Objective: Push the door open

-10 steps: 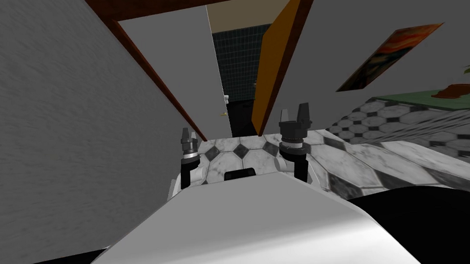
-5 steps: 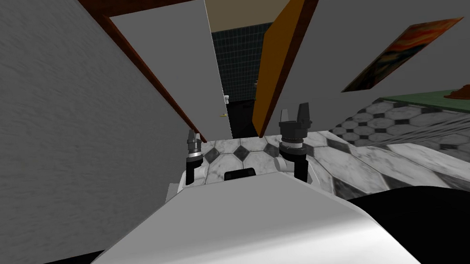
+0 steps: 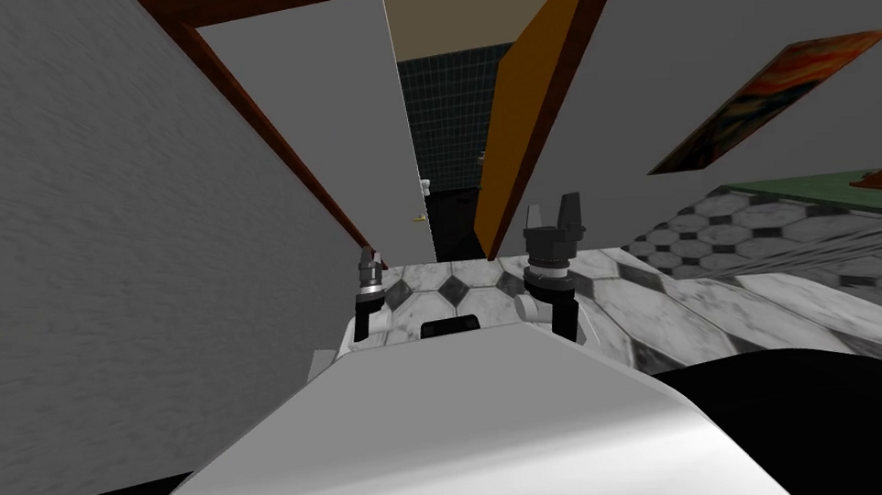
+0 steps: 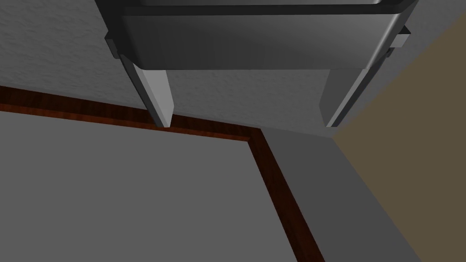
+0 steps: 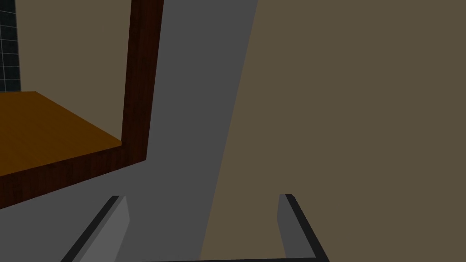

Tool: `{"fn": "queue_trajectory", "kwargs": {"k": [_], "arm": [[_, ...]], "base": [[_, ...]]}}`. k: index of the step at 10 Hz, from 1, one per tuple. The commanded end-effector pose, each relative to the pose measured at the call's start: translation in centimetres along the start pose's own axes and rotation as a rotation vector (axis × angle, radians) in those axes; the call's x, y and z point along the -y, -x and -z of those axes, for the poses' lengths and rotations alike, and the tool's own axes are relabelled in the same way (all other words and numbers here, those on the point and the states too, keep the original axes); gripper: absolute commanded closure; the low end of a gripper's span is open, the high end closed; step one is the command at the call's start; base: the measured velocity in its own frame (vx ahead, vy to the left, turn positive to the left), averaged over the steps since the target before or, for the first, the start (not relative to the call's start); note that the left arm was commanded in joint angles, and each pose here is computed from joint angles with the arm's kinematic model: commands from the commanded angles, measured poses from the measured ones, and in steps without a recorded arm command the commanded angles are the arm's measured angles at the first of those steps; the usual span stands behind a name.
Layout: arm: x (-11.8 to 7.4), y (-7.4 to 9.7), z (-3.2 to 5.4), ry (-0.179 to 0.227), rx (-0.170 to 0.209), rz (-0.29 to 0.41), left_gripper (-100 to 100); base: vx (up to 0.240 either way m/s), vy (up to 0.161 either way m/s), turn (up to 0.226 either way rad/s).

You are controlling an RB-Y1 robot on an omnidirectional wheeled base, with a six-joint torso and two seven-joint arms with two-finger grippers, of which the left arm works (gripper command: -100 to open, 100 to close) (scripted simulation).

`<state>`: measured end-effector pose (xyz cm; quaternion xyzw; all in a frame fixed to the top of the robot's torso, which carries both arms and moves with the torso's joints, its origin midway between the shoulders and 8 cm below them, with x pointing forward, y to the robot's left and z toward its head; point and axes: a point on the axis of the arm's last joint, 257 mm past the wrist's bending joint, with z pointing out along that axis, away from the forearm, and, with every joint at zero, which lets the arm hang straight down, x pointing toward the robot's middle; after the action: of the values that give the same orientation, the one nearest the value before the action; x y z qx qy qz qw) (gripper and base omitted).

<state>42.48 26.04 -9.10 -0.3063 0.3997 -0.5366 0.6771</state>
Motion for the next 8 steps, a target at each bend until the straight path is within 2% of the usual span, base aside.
{"fn": "queue_trajectory", "kwargs": {"k": [1,8], "arm": [[-1.3,-0.6,0.08,0.015,-0.008,0.01,-100],[-6.3,-2.4,0.7,0.085,-0.041,0.053,-100]], "base": [[0.104,-0.011,0.007],[0.098,-0.011,0.008]]}}
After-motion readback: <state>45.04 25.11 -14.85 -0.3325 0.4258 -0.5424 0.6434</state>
